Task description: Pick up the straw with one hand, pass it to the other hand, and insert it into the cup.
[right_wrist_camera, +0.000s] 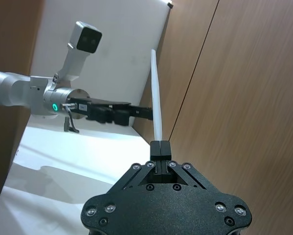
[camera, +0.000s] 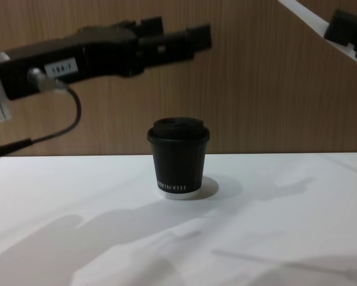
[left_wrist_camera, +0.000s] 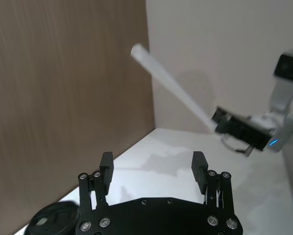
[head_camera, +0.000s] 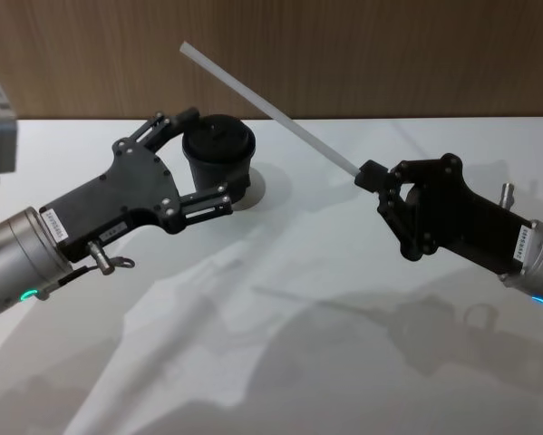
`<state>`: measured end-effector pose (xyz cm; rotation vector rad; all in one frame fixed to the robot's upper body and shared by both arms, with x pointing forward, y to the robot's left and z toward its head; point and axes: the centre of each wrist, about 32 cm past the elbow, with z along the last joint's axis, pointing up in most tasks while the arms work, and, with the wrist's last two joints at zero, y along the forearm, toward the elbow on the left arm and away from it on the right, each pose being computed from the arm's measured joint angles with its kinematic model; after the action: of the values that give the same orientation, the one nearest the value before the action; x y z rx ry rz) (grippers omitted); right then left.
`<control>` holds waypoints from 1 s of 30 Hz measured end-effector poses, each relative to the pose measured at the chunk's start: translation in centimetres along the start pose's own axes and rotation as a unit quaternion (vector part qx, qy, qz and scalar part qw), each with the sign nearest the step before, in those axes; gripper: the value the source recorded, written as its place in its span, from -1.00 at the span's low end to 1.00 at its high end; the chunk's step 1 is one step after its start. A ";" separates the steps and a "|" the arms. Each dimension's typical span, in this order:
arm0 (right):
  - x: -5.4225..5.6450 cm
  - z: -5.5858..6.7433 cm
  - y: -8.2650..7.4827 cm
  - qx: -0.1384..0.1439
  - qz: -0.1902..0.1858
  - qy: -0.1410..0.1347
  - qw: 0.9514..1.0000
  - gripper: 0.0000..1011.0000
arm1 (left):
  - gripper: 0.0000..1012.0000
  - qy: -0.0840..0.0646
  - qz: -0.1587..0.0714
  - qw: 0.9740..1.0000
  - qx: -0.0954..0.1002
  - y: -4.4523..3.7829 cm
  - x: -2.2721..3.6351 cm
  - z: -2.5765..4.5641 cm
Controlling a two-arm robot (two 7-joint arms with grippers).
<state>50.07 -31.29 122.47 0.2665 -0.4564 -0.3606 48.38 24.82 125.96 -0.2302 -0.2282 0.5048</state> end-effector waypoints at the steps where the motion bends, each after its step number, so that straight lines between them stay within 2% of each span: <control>1: 0.0 0.0 0.0 0.000 0.000 0.000 1.000 -1.00 | 0.98 0.000 0.000 1.000 0.000 0.00 0.00 0.00; 6: 0.0 0.0 0.0 0.000 0.000 0.000 1.000 -1.00 | 0.98 0.032 -0.020 0.999 -0.032 -0.32 -0.03 0.23; 13: 0.0 0.0 0.0 0.000 0.001 0.000 1.000 -1.00 | 0.98 0.081 -0.029 0.994 -0.069 -0.93 -0.33 0.12; 14: 0.0 0.0 0.0 0.000 0.001 0.000 1.000 -1.00 | 0.98 0.092 -0.029 0.993 -0.075 -1.07 -0.42 0.06; 19: 0.0 0.0 0.0 0.000 0.001 0.000 1.000 -1.00 | 0.98 0.126 -0.025 0.988 -0.088 -1.49 -0.71 -0.32; 20: 0.0 0.0 0.0 0.000 0.001 0.000 1.000 -1.00 | 0.98 0.138 -0.023 0.986 -0.091 -1.66 -0.83 -0.50; 22: 0.0 0.0 0.0 0.000 0.001 0.000 1.000 -1.00 | 0.98 0.148 -0.020 0.984 -0.094 -1.80 -0.93 -0.66; 23: 0.0 0.0 0.0 0.000 0.001 0.000 1.000 -1.00 | 0.98 0.161 -0.016 0.982 -0.096 -1.97 -1.05 -0.86; 26: 0.0 0.0 0.0 0.000 0.001 0.000 1.000 -1.00 | 0.98 0.178 -0.011 0.979 -0.098 -2.28 -1.21 -1.16; 30: 0.0 0.0 0.0 0.000 0.001 0.000 1.000 -1.00 | 0.98 0.208 -0.005 0.973 -0.103 -2.92 -1.48 -1.76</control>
<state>50.08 -31.31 122.50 0.2667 -0.4569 -0.3592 48.91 21.31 124.85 -0.5295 0.1286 0.4116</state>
